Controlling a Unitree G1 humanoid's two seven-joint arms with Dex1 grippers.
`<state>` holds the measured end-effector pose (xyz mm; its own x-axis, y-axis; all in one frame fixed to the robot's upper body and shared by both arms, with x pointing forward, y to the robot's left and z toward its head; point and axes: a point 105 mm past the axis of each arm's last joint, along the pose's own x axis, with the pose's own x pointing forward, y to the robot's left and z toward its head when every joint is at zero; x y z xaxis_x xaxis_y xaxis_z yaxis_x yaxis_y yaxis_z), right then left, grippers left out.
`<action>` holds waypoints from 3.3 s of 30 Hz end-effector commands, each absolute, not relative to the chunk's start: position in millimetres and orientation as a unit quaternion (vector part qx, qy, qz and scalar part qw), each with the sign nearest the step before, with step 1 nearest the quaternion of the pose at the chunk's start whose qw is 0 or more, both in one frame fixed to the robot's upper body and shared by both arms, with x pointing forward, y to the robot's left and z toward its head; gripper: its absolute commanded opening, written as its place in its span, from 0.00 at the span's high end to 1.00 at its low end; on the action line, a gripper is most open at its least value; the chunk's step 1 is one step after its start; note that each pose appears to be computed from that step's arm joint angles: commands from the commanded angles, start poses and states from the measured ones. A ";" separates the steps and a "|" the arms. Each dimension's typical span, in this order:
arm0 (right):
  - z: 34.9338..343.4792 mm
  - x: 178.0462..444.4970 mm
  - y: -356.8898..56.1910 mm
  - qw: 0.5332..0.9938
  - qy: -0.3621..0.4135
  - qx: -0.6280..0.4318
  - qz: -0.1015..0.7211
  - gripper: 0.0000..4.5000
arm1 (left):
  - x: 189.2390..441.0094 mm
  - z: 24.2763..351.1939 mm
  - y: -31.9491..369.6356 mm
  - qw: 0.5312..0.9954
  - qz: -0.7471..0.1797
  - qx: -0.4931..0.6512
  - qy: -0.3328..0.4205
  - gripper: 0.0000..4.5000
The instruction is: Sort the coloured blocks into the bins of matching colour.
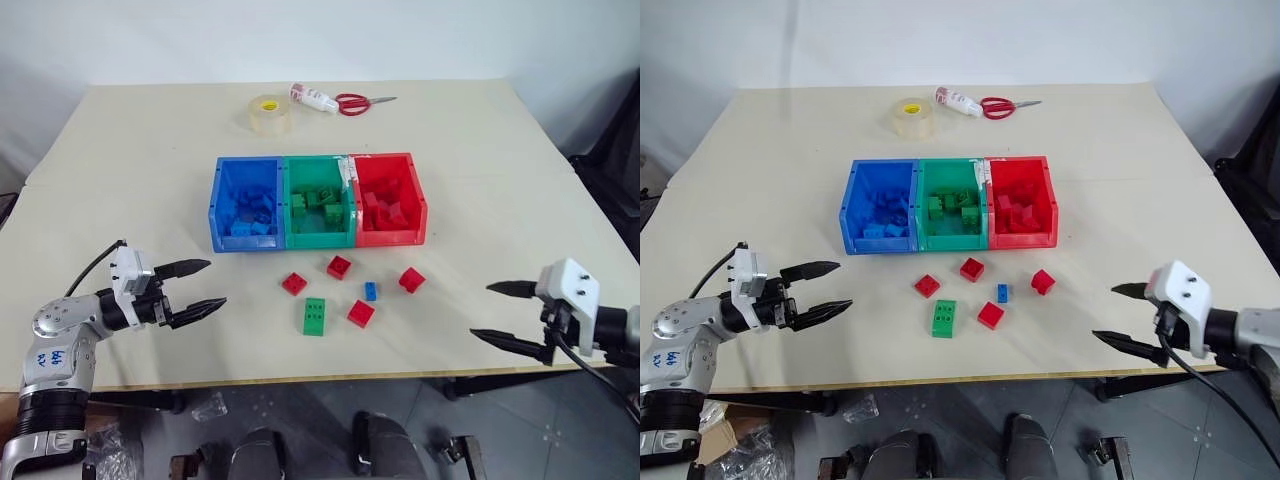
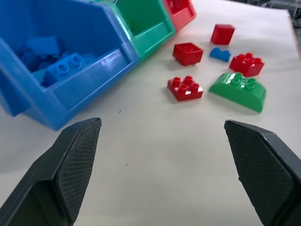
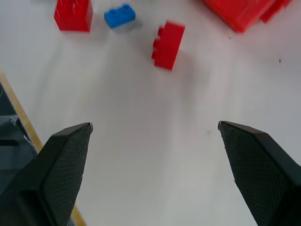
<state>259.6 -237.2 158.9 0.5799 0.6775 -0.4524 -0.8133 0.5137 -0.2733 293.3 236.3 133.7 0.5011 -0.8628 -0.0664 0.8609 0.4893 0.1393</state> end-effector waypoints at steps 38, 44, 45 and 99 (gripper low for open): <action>237.1 411.3 -145.8 0.899 -0.056 -0.227 0.370 0.79 | 282.9 141.2 223.5 0.857 -0.507 0.075 -0.058 0.00; 239.2 439.6 -134.1 0.905 -0.064 -0.239 0.347 0.28 | 286.0 141.3 218.9 0.852 -0.513 0.076 -0.064 0.00; 240.2 440.0 -132.9 0.903 -0.068 -0.239 0.350 0.21 | 286.2 141.6 218.9 0.852 -0.513 0.077 -0.065 0.00; 115.1 294.4 -79.0 0.713 0.113 -0.286 0.631 0.52 | 270.5 134.0 221.2 0.856 -0.507 0.072 -0.071 0.00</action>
<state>292.9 -82.3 105.7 0.1742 0.8217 -0.5426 -0.9716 0.0538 -0.2304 272.9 218.9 124.6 0.4713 -0.8818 0.0138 0.8684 0.4668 0.1673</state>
